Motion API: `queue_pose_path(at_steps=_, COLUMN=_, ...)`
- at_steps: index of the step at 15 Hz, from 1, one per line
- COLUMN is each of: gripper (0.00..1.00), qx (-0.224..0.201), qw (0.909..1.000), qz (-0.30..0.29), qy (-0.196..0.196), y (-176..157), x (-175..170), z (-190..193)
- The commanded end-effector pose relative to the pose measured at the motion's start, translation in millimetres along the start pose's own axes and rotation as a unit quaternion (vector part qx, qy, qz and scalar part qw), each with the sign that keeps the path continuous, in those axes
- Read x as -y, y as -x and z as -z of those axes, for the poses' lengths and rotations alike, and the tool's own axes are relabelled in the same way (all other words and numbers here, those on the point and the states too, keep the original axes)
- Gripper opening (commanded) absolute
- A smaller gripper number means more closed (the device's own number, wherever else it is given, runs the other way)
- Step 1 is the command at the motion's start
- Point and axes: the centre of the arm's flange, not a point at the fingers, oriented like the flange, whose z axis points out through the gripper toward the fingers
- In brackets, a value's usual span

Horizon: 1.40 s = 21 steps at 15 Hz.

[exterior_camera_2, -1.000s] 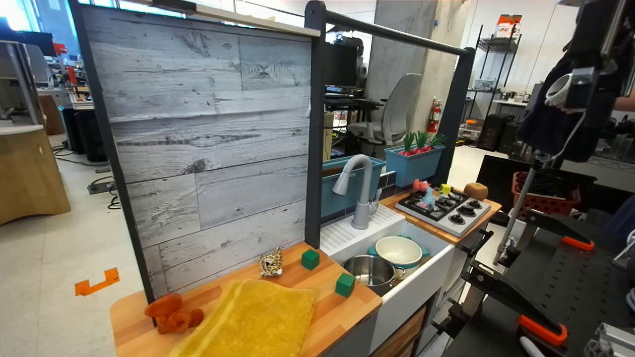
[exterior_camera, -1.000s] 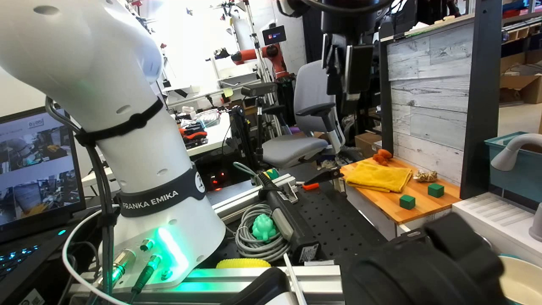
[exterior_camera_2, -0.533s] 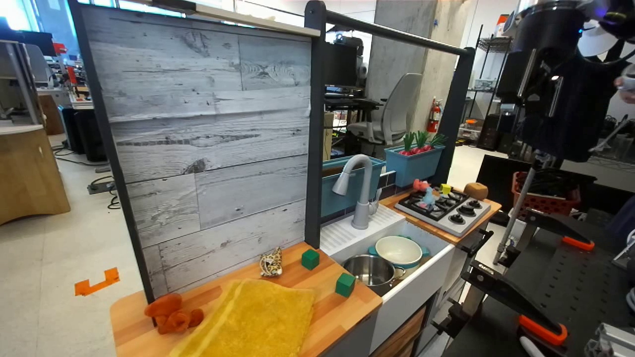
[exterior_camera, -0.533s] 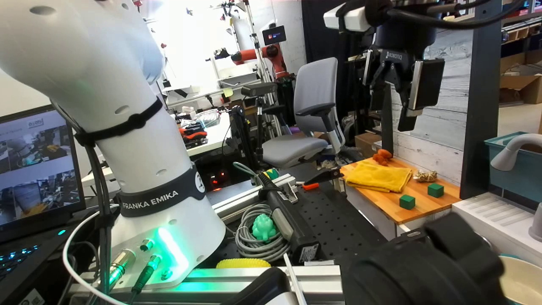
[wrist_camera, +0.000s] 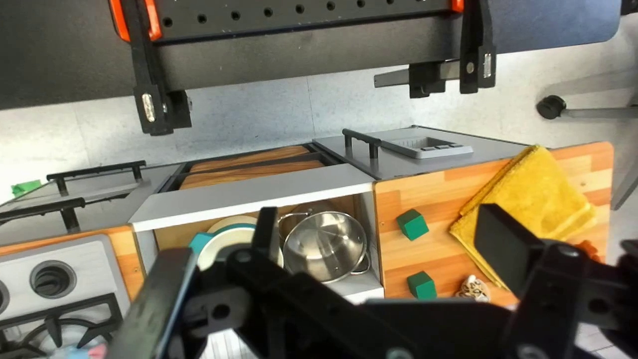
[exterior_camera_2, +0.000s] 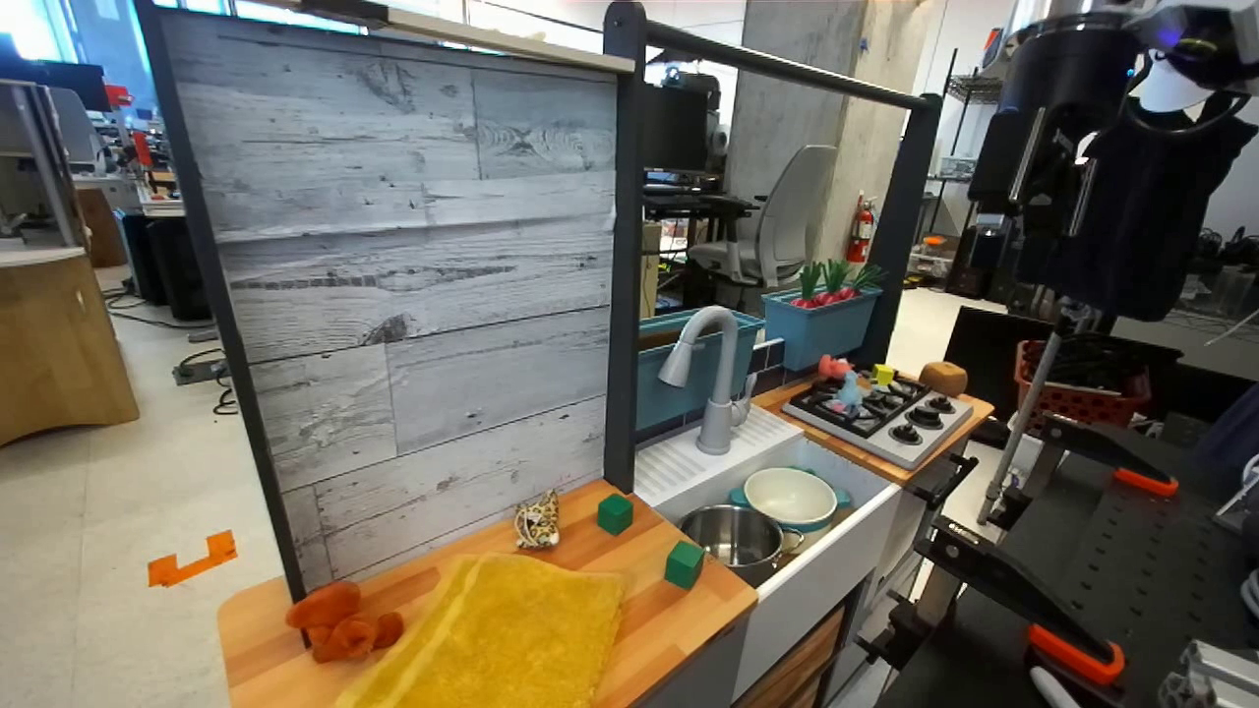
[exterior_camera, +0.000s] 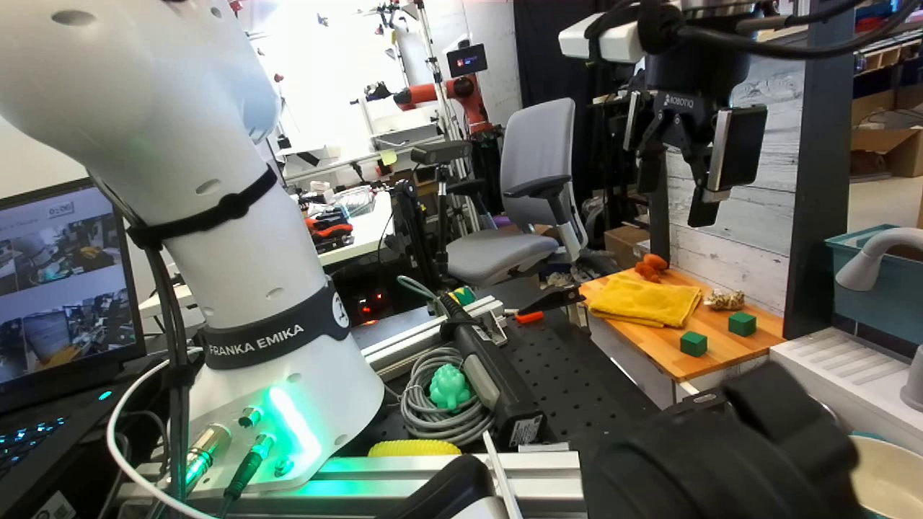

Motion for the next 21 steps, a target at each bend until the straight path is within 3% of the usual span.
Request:
queue_pose_path(at_steps=1, gripper=1.00, qx=-0.019, qw=0.9988, qz=0.044, qy=0.005, y=-17.7, x=20.6, z=-45.8)
queue_pose_path(at_steps=6, gripper=1.00, qx=-0.026, qw=0.9933, qz=0.108, qy=0.030, y=-28.0, x=59.6, z=-154.0)
queue_pose_path(at_steps=11, gripper=1.00, qx=-0.043, qw=0.9785, qz=0.173, qy=0.104, y=-54.1, x=53.6, z=-244.4)
queue_pose_path(at_steps=13, gripper=1.00, qx=-0.038, qw=0.9825, qz=0.153, qy=0.100, y=-69.4, x=44.5, z=-253.1)
queue_pose_path(at_steps=14, gripper=1.00, qx=-0.029, qw=0.9822, qz=0.160, qy=0.095, y=-38.2, x=45.5, z=-240.6)
queue_pose_path(at_steps=17, gripper=1.00, qx=-0.034, qw=0.9826, qz=0.154, qy=0.098, y=-58.6, x=40.3, z=-254.1)
queue_pose_path(at_steps=21, gripper=1.00, qx=-0.037, qw=0.9826, qz=0.153, qy=0.098, y=-61.6, x=41.0, z=-253.1)
